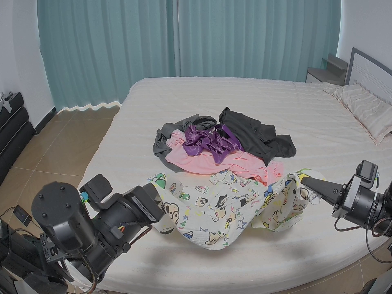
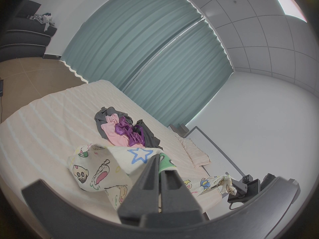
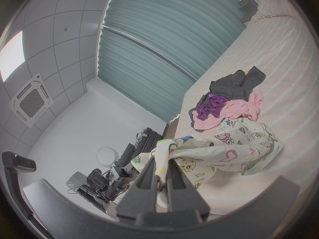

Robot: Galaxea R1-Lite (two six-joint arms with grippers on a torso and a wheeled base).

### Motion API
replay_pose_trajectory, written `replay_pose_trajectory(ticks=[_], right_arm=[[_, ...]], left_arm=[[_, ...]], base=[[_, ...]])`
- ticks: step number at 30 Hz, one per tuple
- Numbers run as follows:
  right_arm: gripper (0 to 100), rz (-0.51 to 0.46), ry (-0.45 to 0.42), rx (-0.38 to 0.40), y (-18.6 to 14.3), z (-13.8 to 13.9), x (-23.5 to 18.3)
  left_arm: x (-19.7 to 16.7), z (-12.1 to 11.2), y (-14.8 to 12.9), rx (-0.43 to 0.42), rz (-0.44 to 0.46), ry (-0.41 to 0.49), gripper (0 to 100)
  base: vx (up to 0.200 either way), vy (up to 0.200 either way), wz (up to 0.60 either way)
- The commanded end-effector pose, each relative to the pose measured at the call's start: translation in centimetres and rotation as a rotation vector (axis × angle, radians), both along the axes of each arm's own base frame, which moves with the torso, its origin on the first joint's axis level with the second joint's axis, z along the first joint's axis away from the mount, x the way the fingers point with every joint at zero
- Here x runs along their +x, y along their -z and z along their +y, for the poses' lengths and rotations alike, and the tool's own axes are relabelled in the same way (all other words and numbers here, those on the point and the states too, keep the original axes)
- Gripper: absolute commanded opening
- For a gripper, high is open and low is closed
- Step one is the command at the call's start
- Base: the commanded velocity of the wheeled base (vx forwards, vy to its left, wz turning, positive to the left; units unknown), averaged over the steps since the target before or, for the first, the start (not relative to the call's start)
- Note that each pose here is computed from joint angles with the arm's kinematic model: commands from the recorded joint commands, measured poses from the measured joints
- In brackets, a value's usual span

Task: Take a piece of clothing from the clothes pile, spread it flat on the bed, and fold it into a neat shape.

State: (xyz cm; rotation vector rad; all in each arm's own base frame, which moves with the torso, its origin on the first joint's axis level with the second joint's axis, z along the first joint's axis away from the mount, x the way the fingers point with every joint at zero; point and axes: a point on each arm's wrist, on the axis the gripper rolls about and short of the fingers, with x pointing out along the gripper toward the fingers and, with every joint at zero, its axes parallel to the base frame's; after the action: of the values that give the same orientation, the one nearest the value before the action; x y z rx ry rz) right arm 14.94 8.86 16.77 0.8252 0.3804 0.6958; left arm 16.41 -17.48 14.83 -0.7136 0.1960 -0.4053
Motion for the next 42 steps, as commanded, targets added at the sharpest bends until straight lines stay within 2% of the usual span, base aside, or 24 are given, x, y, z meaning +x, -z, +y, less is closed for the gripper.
replay_pose_trajectory(ticks=[1,42], right_arm=[[0,-0.003,-0.001,0.002,-0.08,-0.01,-0.03],[0,-0.008,0.009,0.006,-0.20,-0.12,0.05]], left_arm=[[-0.08,-0.01,-0.06,0.000,-0.002,0.002,0],[-0.41,-0.01,-0.42,-0.012,-0.012,0.013,0]], base=[[0.000,-0.200,0.00],[0.000,-0.200,0.00]])
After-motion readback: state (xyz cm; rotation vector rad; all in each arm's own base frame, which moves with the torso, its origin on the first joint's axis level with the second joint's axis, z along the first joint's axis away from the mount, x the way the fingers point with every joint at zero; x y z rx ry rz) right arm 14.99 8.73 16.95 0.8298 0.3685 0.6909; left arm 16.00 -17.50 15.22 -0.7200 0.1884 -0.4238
